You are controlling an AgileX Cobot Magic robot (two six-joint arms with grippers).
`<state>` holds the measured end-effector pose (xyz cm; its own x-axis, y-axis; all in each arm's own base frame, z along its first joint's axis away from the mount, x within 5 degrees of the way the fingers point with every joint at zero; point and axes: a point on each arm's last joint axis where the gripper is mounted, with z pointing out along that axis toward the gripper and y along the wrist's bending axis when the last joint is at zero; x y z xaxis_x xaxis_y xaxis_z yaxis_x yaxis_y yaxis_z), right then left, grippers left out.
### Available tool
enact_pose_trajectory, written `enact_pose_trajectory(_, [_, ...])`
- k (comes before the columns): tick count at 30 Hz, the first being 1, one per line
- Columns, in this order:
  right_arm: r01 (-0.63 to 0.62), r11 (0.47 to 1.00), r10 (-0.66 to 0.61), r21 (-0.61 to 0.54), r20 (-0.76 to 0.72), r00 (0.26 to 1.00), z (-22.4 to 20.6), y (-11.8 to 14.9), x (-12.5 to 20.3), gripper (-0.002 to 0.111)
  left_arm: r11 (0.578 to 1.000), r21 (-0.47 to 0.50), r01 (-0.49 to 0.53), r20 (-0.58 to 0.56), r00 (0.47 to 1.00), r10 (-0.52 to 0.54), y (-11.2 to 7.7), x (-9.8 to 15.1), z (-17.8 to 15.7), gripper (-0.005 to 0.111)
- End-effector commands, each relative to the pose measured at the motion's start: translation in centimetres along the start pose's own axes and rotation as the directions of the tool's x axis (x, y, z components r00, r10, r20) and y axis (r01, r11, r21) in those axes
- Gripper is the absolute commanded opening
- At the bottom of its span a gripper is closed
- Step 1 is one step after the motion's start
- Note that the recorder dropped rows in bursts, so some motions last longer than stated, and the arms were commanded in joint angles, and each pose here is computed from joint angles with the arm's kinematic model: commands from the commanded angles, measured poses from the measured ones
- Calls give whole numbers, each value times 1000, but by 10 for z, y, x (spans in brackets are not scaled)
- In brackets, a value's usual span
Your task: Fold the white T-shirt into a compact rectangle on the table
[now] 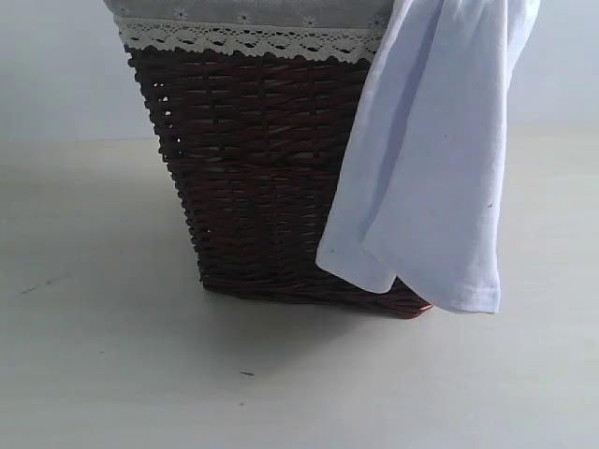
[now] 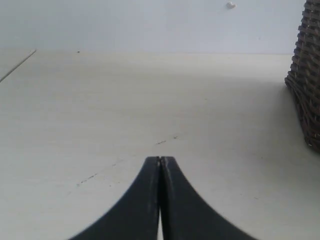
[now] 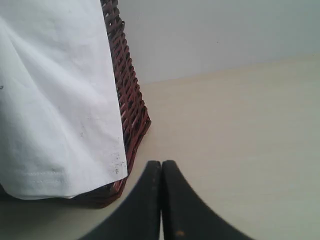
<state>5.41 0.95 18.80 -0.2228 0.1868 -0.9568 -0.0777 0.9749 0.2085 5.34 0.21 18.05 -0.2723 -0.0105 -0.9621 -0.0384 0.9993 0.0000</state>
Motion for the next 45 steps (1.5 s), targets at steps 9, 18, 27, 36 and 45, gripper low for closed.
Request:
enact_pose_trajectory(9, [48,998,-58,41,321,945,-5,-2,-28,0,1000,2,-18,37,999,18,0,-3,0,0])
enact_pose_trajectory(18, [-117,989,150,-95,683,714,-25,-1,-62,0,1000,2,-18,37,999,18,0,-3,0,0])
enact_pose_trajectory(27, [135,974,43,-181,738,673,-58,37,-141,7,1000,2,-18,37,999,18,0,-3,0,0])
enact_pose_trajectory(36, [263,959,-186,-107,464,866,8,59,-242,75,1000,2,-18,37,999,18,0,-3,0,0])
enact_pose_trajectory(45, [381,890,-353,-251,149,924,118,59,-219,74,1000,2,-18,37,999,18,0,-3,0,0])
